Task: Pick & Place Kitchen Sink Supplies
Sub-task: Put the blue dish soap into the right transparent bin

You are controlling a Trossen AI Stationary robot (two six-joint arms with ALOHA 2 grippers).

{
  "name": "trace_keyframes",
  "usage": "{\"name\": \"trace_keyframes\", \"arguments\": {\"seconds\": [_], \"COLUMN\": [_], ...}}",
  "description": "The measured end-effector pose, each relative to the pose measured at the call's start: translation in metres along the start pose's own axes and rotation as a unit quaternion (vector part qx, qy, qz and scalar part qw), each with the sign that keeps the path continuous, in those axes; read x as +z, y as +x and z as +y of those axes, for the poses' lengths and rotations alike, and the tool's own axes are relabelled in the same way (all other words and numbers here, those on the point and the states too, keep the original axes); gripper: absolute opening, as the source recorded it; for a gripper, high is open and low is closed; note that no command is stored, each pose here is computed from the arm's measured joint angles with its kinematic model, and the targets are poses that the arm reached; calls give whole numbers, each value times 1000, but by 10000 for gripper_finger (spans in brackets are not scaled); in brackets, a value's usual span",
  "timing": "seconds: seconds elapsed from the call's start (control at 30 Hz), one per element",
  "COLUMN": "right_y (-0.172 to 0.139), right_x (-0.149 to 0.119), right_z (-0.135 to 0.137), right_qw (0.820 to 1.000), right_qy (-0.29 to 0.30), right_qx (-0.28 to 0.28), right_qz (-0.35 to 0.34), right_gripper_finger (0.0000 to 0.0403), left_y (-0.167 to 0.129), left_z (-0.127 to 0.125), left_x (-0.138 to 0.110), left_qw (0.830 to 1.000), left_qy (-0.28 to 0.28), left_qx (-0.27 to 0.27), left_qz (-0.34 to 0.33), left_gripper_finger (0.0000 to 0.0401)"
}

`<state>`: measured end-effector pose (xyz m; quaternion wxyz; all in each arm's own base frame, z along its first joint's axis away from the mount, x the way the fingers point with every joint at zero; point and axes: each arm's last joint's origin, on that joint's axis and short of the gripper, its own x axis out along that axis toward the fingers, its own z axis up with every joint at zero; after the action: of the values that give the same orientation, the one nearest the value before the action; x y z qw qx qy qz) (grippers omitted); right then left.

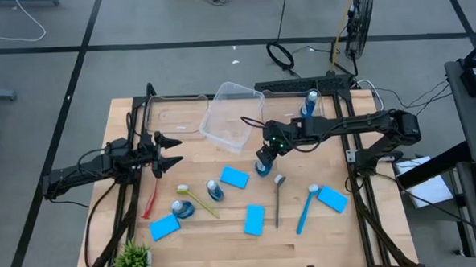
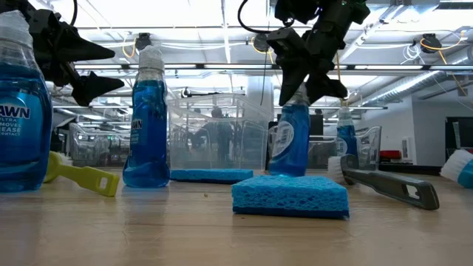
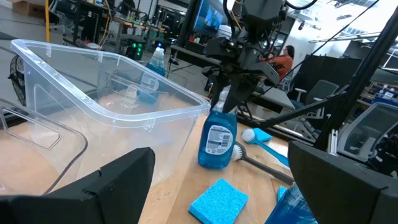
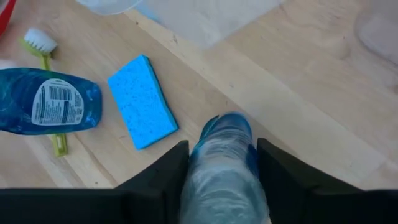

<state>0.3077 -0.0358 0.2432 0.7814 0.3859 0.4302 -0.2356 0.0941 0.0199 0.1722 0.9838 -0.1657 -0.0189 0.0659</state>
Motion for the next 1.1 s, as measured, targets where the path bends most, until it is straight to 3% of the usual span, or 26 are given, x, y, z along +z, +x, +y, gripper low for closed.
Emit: {"name": "trace_keyframes", "arguments": {"seconds": [0.63, 0.9, 1.1], "right_y": [-4, -30, -55], "right_x": [0, 2, 6], "right_z": [-1, -5, -6], "right_qw": [1000, 999, 995], "right_qy": [-18, -32, -55], "right_qx": [-4, 5, 47], "right_qz": [-3, -32, -64], "right_gripper_finger": [138, 136, 136], "left_y": [0, 0, 0], "left_z": [0, 0, 0], "left_x": [0, 0, 0], "left_qw": [1000, 1000, 1000], "left_qy": [0, 0, 7], "left_qx": [0, 0, 1], "left_qz": [0, 0, -1], "left_gripper_finger": [365, 365, 365]}}
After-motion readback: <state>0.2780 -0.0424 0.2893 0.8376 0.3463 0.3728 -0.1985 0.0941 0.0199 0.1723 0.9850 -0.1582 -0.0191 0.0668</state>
